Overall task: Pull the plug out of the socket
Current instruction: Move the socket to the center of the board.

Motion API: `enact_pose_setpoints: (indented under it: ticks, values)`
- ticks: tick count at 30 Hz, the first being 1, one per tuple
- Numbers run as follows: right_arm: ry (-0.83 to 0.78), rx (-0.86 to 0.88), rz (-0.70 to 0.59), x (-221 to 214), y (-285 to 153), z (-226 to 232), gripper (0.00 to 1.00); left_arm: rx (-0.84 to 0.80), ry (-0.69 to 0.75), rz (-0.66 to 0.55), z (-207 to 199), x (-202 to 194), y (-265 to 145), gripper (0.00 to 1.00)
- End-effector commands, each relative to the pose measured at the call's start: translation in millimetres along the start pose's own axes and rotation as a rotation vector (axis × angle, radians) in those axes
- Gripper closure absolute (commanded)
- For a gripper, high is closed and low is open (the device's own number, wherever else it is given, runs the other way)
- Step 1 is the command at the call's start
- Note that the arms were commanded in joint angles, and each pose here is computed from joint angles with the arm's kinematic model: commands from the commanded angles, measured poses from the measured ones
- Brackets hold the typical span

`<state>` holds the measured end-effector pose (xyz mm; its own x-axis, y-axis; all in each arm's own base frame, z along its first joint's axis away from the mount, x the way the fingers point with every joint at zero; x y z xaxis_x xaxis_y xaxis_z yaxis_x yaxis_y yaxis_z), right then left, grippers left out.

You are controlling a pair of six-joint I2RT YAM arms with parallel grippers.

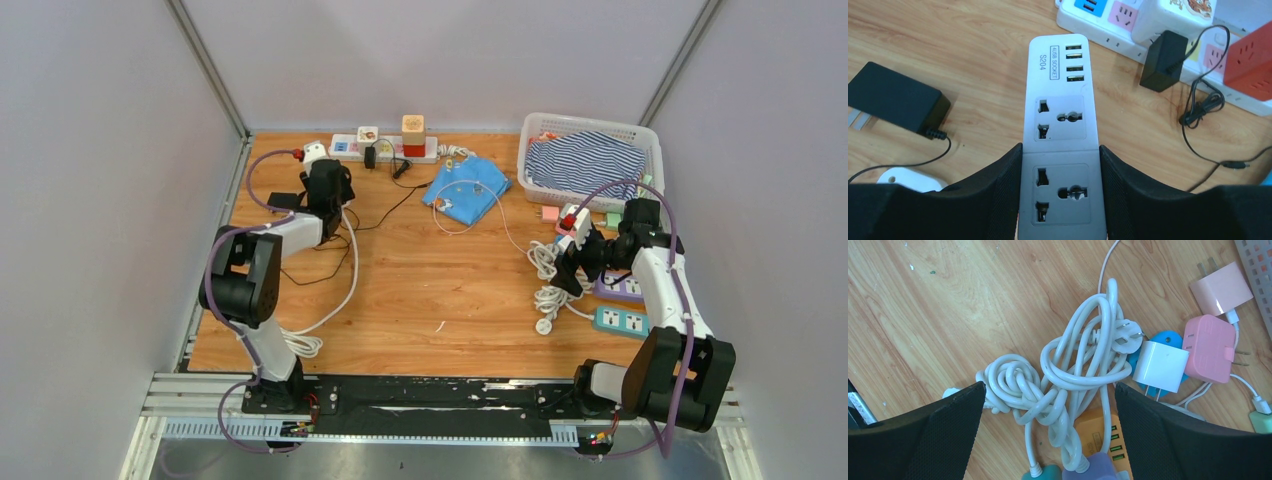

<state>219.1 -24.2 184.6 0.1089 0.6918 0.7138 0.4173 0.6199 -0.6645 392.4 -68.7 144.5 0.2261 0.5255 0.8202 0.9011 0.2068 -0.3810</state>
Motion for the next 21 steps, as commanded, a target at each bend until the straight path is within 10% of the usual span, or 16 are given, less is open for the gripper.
enact_pose_setpoints:
  ticks: [1,21]
  values:
    - [0.007,0.010,-0.021,-1.6,-1.0,6.2,0.00,0.043,-0.038,-0.049,-7.7,15.6,20.2,1.00]
    - [0.011,0.015,-0.024,-1.9,0.1,6.0,0.00,0.273,-0.265,-0.029,31.0,18.4,70.6,0.96]
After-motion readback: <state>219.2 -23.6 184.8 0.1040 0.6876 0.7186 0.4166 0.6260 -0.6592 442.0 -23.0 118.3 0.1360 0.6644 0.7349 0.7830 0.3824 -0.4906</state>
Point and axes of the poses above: each gripper's point midway between its finger pads, its own y axis out along the fingers, its own z axis along the line the jaws close on, x = y × z, the point moved 10 cm from there along -y, back along the fingers, and after that the axes turned 15 degrees about -y, right-handed, at the moved point
